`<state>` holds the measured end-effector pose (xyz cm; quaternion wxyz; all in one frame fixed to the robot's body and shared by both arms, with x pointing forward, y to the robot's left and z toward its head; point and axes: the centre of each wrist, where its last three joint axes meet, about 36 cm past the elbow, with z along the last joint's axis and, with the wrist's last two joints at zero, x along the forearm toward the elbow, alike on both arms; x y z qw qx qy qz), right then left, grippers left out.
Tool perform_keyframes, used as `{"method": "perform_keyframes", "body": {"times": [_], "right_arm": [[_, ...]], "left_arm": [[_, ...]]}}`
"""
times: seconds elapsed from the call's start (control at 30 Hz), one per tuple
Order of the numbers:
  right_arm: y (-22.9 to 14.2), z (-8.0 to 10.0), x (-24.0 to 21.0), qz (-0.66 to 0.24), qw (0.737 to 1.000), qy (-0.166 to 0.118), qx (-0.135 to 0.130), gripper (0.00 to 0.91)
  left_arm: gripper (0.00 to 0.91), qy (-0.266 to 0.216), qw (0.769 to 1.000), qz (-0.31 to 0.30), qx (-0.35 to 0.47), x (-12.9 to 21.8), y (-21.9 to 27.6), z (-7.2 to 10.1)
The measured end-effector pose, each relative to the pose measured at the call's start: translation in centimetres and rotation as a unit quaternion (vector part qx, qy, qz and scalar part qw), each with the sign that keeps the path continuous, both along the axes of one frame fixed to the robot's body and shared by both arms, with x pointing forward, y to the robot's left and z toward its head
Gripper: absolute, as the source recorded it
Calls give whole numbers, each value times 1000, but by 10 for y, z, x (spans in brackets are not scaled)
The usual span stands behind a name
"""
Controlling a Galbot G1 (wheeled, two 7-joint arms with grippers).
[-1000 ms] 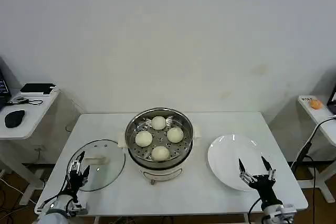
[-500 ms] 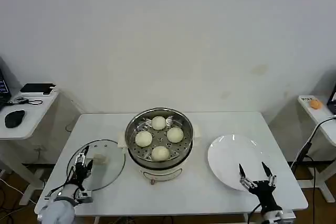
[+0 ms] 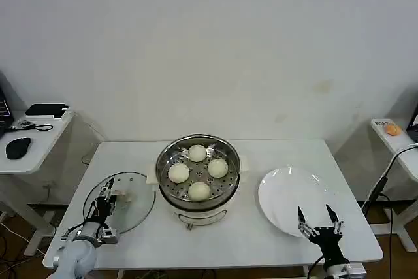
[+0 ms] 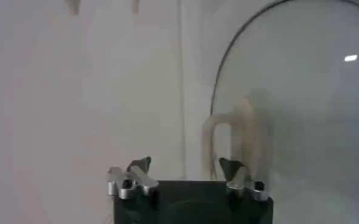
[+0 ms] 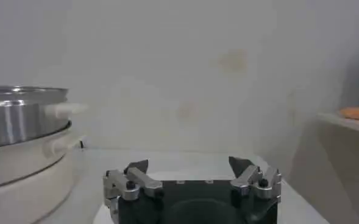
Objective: Take steamed baozi put them in steamer then cover it.
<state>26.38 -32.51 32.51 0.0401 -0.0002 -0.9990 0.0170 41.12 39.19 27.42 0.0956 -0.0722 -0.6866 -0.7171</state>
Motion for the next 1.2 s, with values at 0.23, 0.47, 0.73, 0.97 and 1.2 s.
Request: {"method": "perform_keyframes", "body": {"times": [0.23,0.47,0.73,0.97,1.2], "right_arm": [[2,-2,-1,2,1000,2,0,907],[6,-5,-1,6,1000,4,0,907],[8,-5,-1,10,1000,4,-1,907],[9,-6,-1,17,1000,6,-3,907],[8,-6,-3,24,1000,11,-7,907]], "left_arm": [[0,1,1000,-1,-5,-1,0,-4],[0,3,1000,-4,-5,-2,3,-3],[0,-10,1000,-3,-12,-6,3,0],[0,-46,999,9,-12,-12,1,9],[0,-85,996,26,-11,-22,-1,28]]}}
